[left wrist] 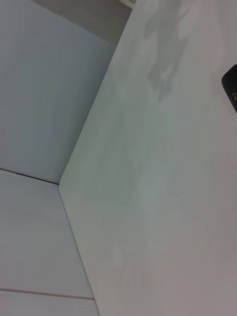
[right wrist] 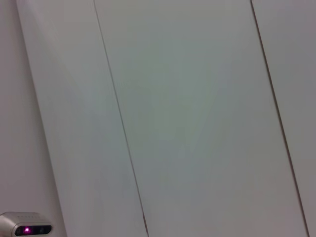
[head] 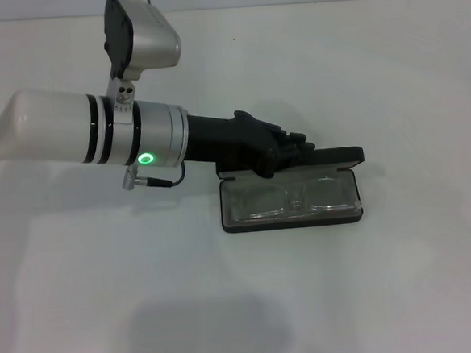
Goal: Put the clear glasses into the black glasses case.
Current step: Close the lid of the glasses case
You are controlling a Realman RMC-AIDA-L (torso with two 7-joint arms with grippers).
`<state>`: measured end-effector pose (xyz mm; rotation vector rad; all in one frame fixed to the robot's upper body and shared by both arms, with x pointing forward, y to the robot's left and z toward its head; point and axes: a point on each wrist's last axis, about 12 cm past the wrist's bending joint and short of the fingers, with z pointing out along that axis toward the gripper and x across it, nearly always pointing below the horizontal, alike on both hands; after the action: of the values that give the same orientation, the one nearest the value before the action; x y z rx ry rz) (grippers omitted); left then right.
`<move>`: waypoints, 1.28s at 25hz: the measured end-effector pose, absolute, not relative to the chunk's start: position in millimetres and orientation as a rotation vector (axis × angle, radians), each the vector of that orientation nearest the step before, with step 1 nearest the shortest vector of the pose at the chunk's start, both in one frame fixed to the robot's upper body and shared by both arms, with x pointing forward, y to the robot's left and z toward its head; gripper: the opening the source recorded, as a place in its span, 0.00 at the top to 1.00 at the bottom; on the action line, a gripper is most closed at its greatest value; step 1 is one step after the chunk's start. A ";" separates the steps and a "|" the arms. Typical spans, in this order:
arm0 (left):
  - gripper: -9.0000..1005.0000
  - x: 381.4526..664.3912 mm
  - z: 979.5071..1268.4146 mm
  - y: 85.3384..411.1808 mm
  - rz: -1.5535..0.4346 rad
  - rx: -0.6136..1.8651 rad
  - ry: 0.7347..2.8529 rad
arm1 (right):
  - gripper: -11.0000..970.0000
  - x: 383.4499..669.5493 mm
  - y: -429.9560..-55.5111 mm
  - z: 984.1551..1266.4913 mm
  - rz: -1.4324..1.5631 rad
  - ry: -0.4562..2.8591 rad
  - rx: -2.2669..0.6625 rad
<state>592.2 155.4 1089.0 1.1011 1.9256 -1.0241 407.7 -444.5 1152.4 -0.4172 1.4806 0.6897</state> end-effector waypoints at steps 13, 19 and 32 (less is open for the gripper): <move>0.83 582.9 1085.0 151.3 -1.053 1.177 1.905 | 0.87 409.4 -441.5 1152.1 0.704 1.464 -0.419; 0.83 576.4 1081.6 152.4 -1.079 1.194 1.880 | 0.87 410.4 -440.6 1150.7 0.718 1.458 -0.413; 0.83 562.2 1070.3 157.9 -1.099 1.226 1.869 | 0.88 416.3 -438.2 1152.8 0.727 1.444 -0.426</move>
<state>562.2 157.9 1070.3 1.2255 1.8694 -1.0992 416.3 -438.2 1152.8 -0.4256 1.4437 0.7267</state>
